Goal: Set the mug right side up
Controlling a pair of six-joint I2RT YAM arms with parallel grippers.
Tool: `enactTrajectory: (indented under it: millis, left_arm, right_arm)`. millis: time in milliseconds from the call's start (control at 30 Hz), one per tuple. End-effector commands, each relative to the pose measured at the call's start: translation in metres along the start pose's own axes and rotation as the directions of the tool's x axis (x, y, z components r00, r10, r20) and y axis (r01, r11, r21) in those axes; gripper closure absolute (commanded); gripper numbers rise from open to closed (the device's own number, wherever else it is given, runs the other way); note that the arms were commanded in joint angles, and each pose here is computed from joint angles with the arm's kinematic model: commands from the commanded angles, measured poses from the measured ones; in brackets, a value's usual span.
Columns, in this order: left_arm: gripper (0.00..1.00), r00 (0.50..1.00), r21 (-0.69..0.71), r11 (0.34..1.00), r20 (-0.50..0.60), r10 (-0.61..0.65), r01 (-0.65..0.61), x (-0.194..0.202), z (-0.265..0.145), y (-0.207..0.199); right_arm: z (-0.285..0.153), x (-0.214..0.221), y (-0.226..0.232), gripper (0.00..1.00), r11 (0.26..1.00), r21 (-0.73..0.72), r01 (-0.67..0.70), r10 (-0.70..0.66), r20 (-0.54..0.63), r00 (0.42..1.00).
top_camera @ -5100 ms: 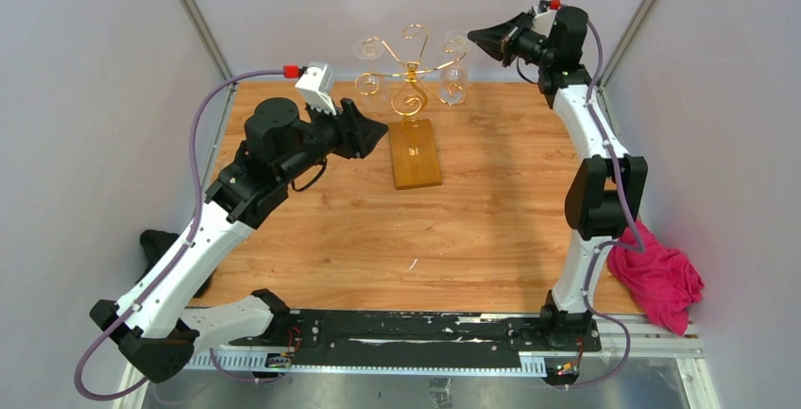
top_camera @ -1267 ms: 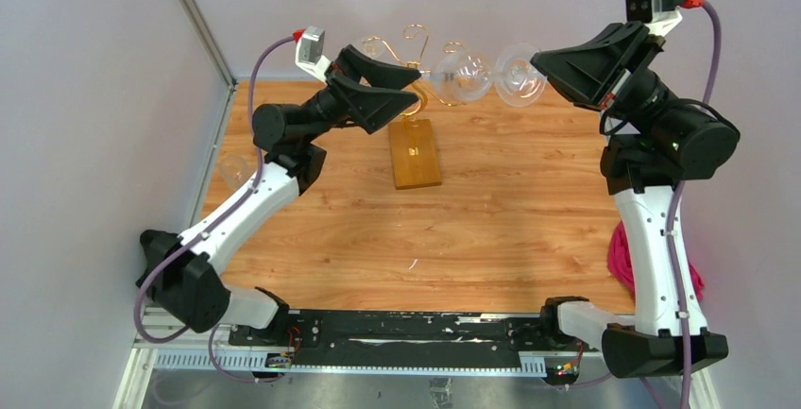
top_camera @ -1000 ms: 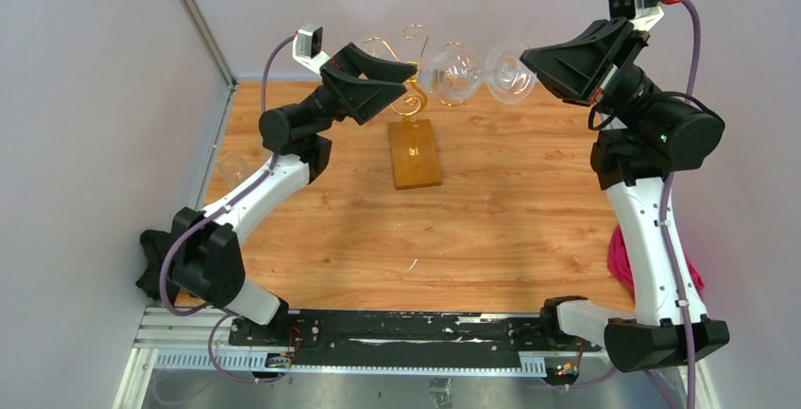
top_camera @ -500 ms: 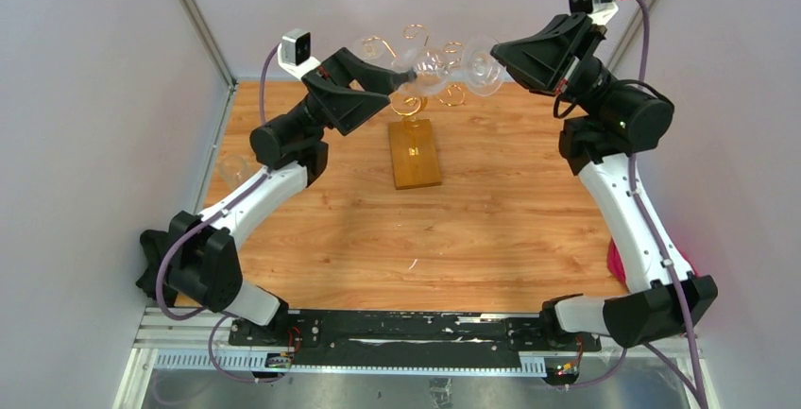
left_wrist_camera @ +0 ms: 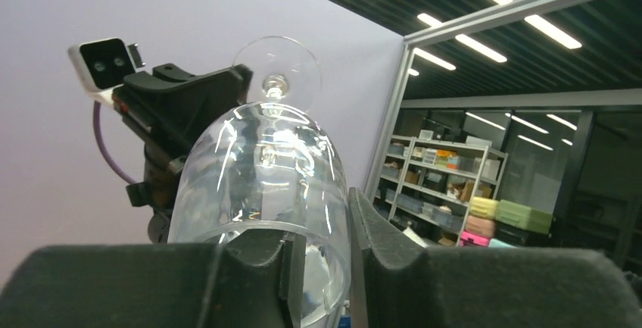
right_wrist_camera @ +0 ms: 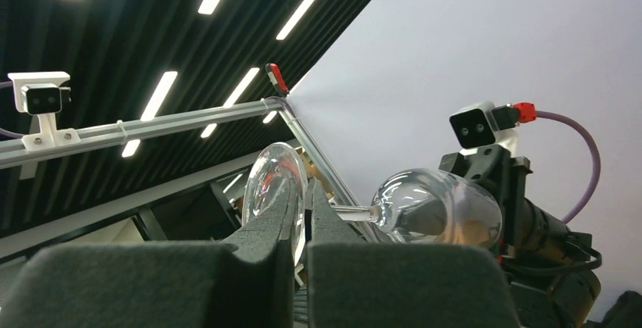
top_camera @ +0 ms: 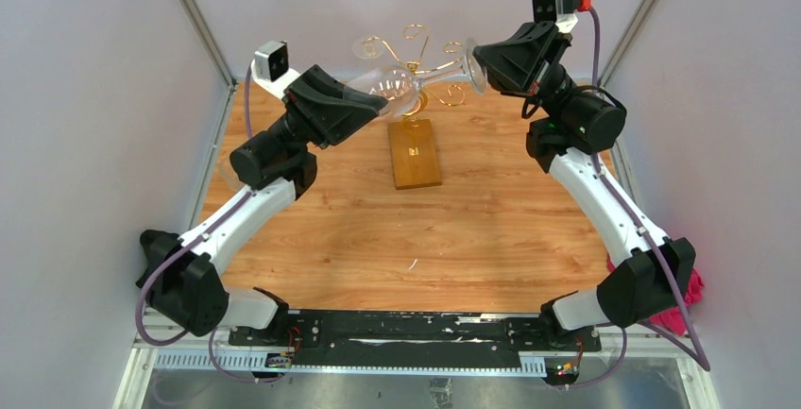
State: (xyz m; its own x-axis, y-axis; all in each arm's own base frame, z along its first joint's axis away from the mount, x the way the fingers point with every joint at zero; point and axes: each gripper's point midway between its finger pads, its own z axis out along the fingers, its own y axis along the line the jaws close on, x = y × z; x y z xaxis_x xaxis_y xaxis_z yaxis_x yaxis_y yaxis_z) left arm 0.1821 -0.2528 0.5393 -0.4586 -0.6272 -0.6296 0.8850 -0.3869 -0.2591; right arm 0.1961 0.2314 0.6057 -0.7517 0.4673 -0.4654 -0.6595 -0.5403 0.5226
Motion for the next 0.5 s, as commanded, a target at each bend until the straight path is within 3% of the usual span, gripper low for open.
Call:
enactTrajectory:
  millis: [0, 100, 200, 333, 367, 467]
  left_arm:
    - [0.85, 1.000, 0.025, 0.999, -0.017, 0.020, -0.020, 0.008, 0.000, -0.009]
    - [0.99, 1.000, 0.015, 1.000, -0.008, 0.015, -0.015, 0.008, -0.001, -0.009]
    - [1.00, 1.000, -0.021, 1.000, 0.011, 0.021, -0.021, 0.006, -0.003, -0.005]
    - [1.00, 0.998, -0.040, 0.998, 0.043, 0.046, -0.045, 0.003, -0.007, -0.009]
    - [1.00, 0.997, -0.044, 0.998, 0.050, 0.054, -0.052, 0.000, -0.007, -0.012]
    - [1.00, 0.994, -0.050, 0.996, 0.077, 0.078, -0.075, -0.008, -0.008, -0.024]
  right_arm:
    - [-0.003, 0.023, -0.009, 1.00, 0.999, -0.007, 0.034, -0.034, -0.077, 0.996]
    - [-0.003, 0.024, -0.009, 1.00, 0.999, -0.005, 0.033, -0.033, -0.082, 0.996]
    - [-0.003, 0.025, -0.009, 0.97, 0.999, -0.001, 0.032, -0.032, -0.089, 0.996]
    - [-0.004, 0.025, -0.009, 0.59, 0.999, -0.001, 0.042, -0.042, -0.080, 0.996]
    - [-0.004, 0.026, -0.008, 0.46, 0.999, 0.002, 0.048, -0.047, -0.081, 0.996]
    - [-0.006, 0.026, -0.007, 0.29, 0.998, 0.008, 0.064, -0.063, -0.070, 0.996]
